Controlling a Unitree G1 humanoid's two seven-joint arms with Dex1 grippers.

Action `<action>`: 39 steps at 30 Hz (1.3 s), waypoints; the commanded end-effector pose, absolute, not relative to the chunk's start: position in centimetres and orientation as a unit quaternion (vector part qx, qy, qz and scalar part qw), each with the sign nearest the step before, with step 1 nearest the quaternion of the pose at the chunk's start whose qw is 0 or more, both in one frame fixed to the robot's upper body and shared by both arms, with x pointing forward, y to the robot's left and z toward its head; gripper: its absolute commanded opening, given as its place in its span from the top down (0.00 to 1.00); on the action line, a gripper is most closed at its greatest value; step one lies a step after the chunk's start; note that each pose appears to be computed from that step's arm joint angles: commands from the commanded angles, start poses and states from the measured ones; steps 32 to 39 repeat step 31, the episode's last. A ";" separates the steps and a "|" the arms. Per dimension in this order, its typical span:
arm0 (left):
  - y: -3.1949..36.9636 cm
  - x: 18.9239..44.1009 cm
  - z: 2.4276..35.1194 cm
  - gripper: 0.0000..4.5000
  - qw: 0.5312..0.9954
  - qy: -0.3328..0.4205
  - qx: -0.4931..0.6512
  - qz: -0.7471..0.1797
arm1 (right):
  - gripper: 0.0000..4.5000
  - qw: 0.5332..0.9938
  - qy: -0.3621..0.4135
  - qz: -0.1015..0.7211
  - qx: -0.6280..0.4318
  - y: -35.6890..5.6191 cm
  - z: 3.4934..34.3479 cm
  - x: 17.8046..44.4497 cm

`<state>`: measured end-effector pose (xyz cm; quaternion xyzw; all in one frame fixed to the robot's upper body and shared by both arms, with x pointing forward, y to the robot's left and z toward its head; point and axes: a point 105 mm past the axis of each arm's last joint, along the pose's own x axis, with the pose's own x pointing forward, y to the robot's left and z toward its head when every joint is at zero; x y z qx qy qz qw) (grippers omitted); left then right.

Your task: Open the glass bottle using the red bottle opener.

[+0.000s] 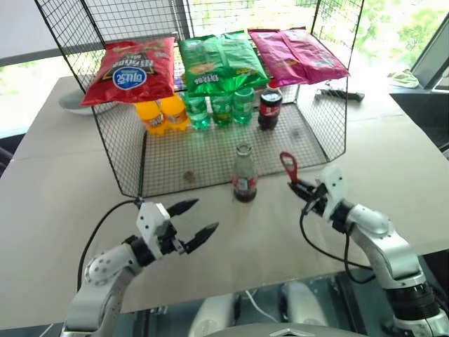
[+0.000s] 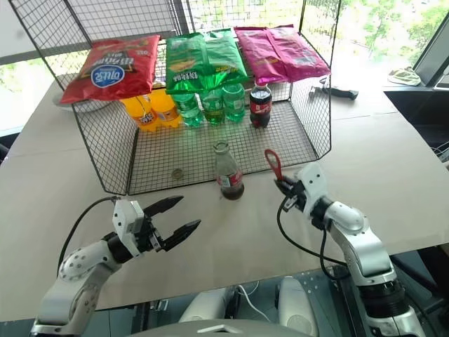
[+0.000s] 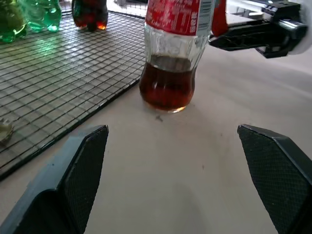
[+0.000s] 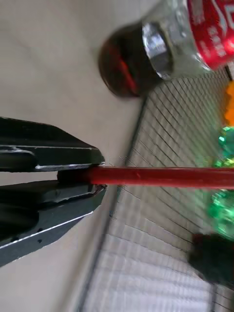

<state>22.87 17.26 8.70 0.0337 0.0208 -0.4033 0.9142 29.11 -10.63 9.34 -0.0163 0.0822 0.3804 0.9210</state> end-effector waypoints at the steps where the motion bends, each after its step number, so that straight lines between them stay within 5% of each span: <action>1: 17.5 22.5 9.6 0.02 0.922 0.003 0.055 -0.384 | 1.00 0.906 0.117 0.405 0.027 -10.1 9.8 27.9; 4: 17.5 22.1 9.3 0.00 0.927 0.008 0.054 -0.371 | 0.69 0.906 0.156 0.392 0.038 -10.7 8.9 28.2; 5: 17.5 22.0 9.2 0.00 0.928 0.010 0.054 -0.368 | 0.69 0.903 0.161 0.397 0.034 -10.7 8.8 28.1; 11: 18.4 21.1 8.7 0.00 0.938 0.028 0.060 -0.339 | 0.13 0.911 0.165 0.379 -0.007 -12.7 8.3 28.5; 13: 18.9 20.8 8.6 0.00 0.943 0.036 0.060 -0.325 | 0.02 0.917 0.154 0.366 -0.029 -14.2 8.3 28.7; 24: 21.4 18.3 7.4 0.00 0.953 0.091 0.093 -0.272 | 0.02 0.914 0.019 0.391 -0.105 -21.5 10.0 25.7; 39: 22.3 18.8 7.6 0.00 0.956 0.091 0.092 -0.264 | 0.02 0.902 0.020 0.409 -0.134 -23.1 9.5 25.1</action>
